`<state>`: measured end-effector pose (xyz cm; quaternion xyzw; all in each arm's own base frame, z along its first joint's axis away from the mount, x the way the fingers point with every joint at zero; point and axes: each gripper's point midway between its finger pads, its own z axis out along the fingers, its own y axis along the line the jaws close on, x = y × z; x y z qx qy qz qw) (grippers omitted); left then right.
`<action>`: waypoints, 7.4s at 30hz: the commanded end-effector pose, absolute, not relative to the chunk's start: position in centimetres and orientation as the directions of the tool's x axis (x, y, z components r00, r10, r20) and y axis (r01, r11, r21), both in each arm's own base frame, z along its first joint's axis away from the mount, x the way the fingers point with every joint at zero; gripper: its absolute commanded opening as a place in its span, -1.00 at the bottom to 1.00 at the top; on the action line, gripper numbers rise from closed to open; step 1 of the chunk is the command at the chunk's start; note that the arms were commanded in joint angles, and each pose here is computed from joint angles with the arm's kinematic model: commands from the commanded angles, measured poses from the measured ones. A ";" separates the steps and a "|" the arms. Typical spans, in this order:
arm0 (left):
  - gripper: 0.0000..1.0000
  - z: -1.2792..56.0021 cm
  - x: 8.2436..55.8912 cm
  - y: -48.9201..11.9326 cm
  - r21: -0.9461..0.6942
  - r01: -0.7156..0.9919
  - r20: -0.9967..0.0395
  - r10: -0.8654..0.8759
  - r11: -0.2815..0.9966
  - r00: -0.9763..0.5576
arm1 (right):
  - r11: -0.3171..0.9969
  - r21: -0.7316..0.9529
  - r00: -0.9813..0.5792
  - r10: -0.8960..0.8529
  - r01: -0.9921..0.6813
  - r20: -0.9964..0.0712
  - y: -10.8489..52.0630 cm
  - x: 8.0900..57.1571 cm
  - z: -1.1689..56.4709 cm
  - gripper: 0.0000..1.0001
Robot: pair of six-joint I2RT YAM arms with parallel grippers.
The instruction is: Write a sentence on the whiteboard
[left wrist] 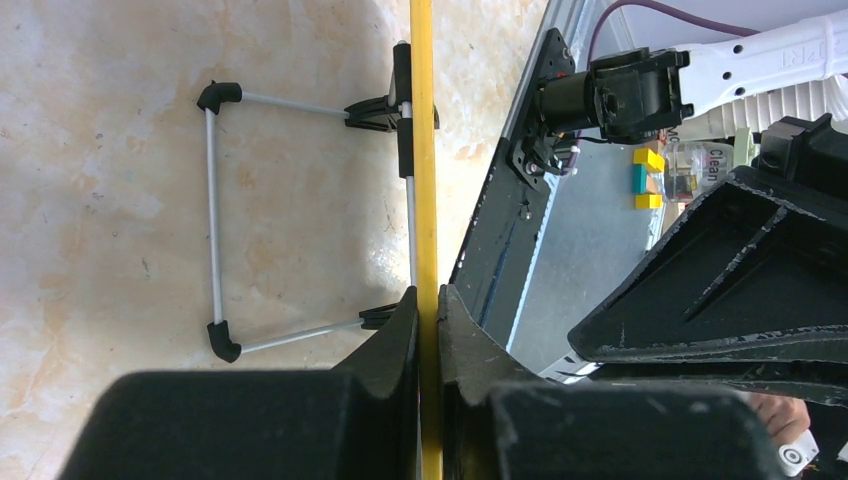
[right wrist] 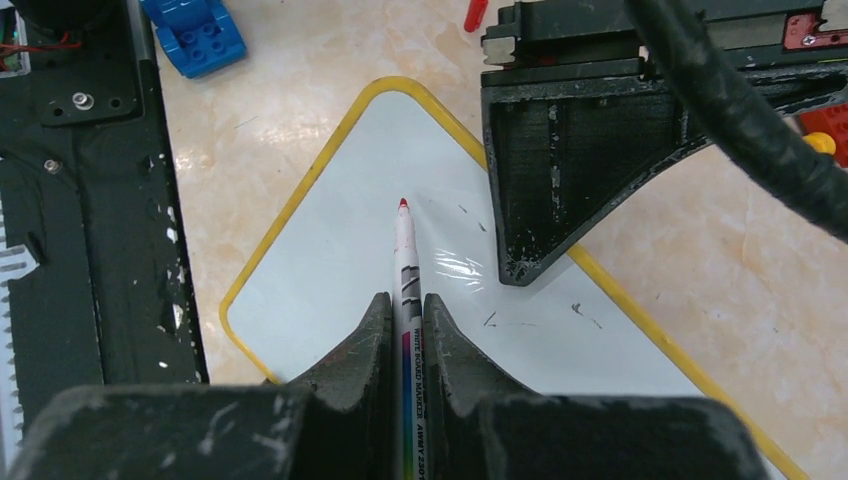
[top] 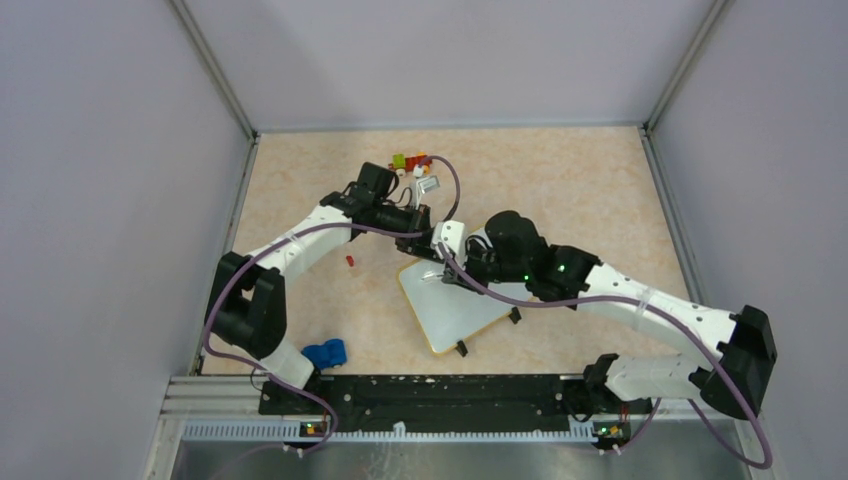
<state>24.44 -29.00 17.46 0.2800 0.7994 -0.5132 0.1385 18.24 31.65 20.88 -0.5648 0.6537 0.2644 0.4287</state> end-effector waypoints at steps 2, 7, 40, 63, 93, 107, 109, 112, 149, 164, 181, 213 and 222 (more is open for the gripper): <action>-1.00 16.0 24.8 -28.8 -0.725 0.603 -0.515 0.319 0.333 -0.796 | 0.261 -0.176 0.044 -0.444 -0.949 -0.895 33.0 19.5 24.7 -1.00; -1.00 16.1 24.8 -28.8 -0.725 0.605 -0.517 0.320 0.329 -0.794 | 0.252 -0.163 0.039 -0.434 -0.954 -0.900 33.4 19.3 25.3 -1.00; -1.00 16.1 24.6 -28.9 -0.729 0.606 -0.517 0.323 0.318 -0.793 | 0.281 -0.204 0.033 -0.512 -0.938 -0.858 32.8 20.0 22.7 -1.00; -1.00 16.0 24.5 -29.0 -0.735 0.603 -0.513 0.329 0.309 -0.793 | 0.241 -0.213 0.059 -0.521 -0.947 -0.851 34.9 19.7 22.6 -1.00; -1.00 15.9 24.3 -28.7 -0.724 0.615 -0.521 0.337 0.312 -0.785 | 0.151 -0.212 0.076 -0.616 -0.965 -0.784 32.3 16.9 18.5 -1.00; -1.00 16.1 24.2 -28.8 -0.727 0.617 -0.522 0.340 0.303 -0.782 | 0.173 -0.214 0.078 -0.575 -0.961 -0.814 31.6 17.0 21.7 -1.00; -1.00 16.1 24.1 -28.8 -0.727 0.617 -0.523 0.340 0.300 -0.781 | 0.167 -0.201 0.073 -0.568 -0.965 -0.820 31.7 16.8 22.1 -1.00; -1.00 16.2 24.1 -28.8 -0.728 0.618 -0.524 0.341 0.297 -0.780 | 0.185 -0.210 0.068 -0.573 -0.960 -0.817 31.6 17.2 22.0 -1.00; -1.00 16.6 26.7 -28.2 -0.634 0.640 -0.613 0.222 0.435 -0.758 | 0.221 -0.118 0.000 -0.470 -0.968 -0.882 28.5 17.3 24.3 -1.00; -1.00 17.3 29.7 -25.3 -0.470 0.661 -0.743 0.142 0.585 -0.654 | 0.234 -0.111 -0.014 -0.476 -0.966 -0.879 28.6 17.7 24.0 -1.00; -1.00 17.0 26.7 -27.3 -0.562 0.753 -0.710 0.267 0.343 -0.652 | 0.210 -0.148 0.055 -0.390 -0.967 -0.919 30.8 18.8 23.0 -1.00; -1.00 16.8 26.2 -27.6 -0.610 0.729 -0.682 0.263 0.311 -0.683 | 0.270 -0.166 0.037 -0.427 -0.948 -0.904 32.3 20.2 21.0 -1.00; -1.00 16.9 26.0 -27.6 -0.614 0.728 -0.680 0.265 0.304 -0.684 | 0.291 -0.173 0.037 -0.419 -0.941 -0.907 32.7 20.8 21.3 -1.00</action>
